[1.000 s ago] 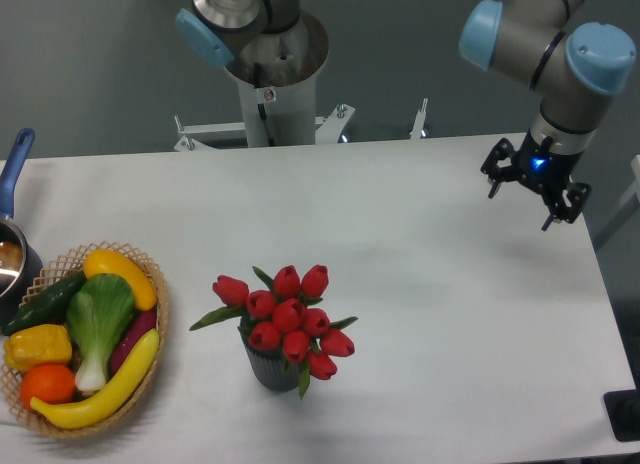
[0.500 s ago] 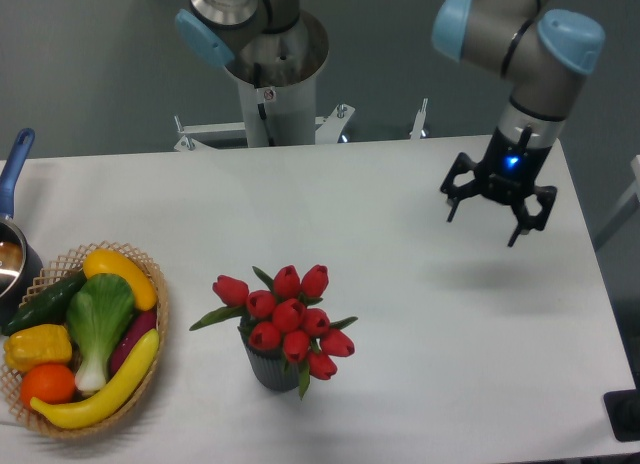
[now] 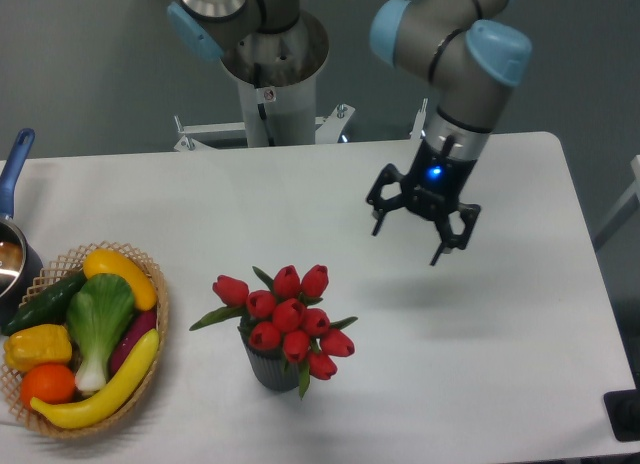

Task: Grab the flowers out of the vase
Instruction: 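Move the open right gripper toward the red tulips in the vase, then lower the open right gripper onto the tulip stems and close it, then lift the gripped tulips up out of the grey vase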

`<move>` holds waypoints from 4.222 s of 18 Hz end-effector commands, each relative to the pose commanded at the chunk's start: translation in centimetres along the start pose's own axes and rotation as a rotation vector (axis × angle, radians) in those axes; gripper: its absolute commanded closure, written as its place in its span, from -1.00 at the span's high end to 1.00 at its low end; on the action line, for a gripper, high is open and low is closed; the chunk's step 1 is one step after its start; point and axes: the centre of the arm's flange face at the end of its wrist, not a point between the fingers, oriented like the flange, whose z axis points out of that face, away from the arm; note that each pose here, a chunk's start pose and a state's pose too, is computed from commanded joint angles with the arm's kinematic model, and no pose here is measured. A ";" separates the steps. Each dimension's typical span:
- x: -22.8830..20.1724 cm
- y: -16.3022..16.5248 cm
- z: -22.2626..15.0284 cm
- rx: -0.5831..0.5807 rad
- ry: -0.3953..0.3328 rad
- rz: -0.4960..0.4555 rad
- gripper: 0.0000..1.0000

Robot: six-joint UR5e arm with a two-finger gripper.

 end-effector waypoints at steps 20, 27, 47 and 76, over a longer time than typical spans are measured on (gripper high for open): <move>0.4 -7.5 5.0 0.353 0.147 0.110 1.00; 0.6 -7.5 5.9 0.348 0.164 0.103 0.51; 2.0 -10.5 1.0 0.424 0.156 0.017 -1.00; -2.9 -14.1 -14.8 0.523 -0.040 -0.154 -1.00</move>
